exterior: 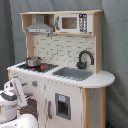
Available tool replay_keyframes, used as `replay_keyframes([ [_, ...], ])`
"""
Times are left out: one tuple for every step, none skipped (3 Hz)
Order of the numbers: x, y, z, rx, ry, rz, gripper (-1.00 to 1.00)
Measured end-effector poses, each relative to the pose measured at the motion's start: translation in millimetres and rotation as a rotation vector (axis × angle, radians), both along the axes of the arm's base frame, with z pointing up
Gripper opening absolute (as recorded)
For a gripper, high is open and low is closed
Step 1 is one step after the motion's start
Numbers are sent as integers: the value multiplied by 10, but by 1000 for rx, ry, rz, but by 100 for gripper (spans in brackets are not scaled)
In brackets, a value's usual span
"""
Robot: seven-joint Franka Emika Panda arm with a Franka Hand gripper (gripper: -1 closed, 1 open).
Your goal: Play with the kitchen
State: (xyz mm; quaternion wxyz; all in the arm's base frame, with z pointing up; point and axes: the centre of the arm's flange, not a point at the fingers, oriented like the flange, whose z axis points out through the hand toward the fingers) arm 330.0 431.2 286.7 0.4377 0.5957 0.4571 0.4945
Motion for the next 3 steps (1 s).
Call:
replay_keyframes([
  [-165, 146, 138, -82, -13, 52, 100],
  [-294, 237, 227, -175, -21, 90, 100],
  [-430, 381, 285, -273, -30, 140, 100],
])
